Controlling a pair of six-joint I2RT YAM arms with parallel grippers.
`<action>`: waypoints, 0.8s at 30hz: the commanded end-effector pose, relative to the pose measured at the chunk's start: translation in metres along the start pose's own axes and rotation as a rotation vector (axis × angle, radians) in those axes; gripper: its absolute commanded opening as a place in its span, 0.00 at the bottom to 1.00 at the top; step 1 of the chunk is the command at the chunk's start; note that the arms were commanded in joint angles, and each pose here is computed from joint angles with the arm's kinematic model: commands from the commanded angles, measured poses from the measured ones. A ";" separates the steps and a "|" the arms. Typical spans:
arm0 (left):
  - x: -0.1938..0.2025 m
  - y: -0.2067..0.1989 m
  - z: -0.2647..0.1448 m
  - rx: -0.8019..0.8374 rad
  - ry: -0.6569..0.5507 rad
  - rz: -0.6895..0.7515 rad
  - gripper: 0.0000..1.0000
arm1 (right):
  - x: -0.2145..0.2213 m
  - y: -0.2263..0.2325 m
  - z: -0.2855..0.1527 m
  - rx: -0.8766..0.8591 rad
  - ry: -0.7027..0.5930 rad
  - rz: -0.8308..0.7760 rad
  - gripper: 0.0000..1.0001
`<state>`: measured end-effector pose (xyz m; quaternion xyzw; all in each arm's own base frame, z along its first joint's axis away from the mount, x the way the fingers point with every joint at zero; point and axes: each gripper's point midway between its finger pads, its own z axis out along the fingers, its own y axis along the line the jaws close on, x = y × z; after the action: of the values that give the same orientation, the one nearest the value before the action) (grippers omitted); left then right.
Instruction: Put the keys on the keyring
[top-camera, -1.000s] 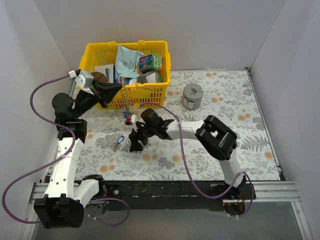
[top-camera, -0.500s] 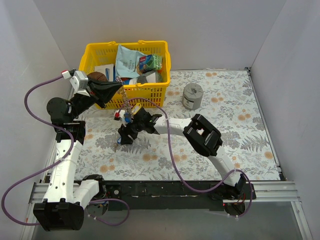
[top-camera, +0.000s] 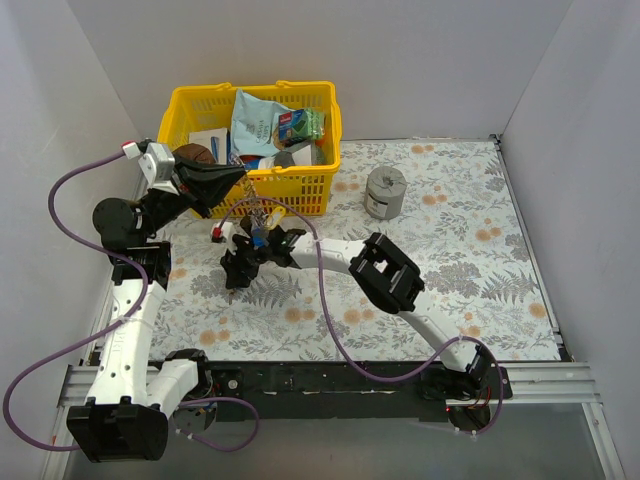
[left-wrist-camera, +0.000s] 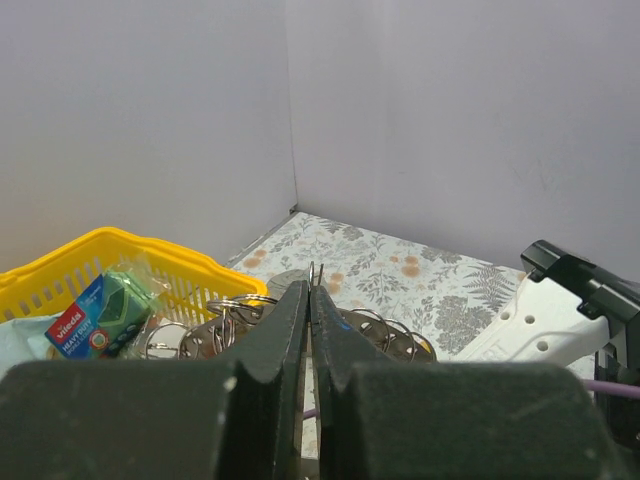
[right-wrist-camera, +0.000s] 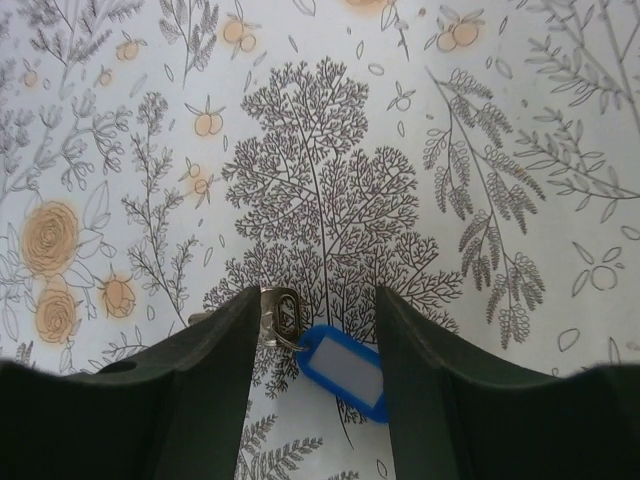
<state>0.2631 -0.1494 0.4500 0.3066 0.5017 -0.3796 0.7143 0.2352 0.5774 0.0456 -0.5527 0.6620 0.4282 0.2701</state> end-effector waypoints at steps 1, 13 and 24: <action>-0.015 -0.010 -0.002 0.019 -0.037 0.049 0.00 | 0.005 0.005 0.014 -0.037 0.022 0.011 0.55; -0.010 -0.010 -0.004 0.012 -0.027 0.048 0.00 | 0.059 0.012 -0.010 0.008 0.087 0.053 0.20; -0.006 -0.008 -0.006 -0.006 -0.032 0.032 0.00 | 0.108 0.008 -0.074 0.156 0.174 0.172 0.01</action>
<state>0.2588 -0.1505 0.4422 0.3101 0.5029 -0.3827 0.7102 0.2052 0.5100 0.0274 -0.5357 0.6934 0.4055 0.2603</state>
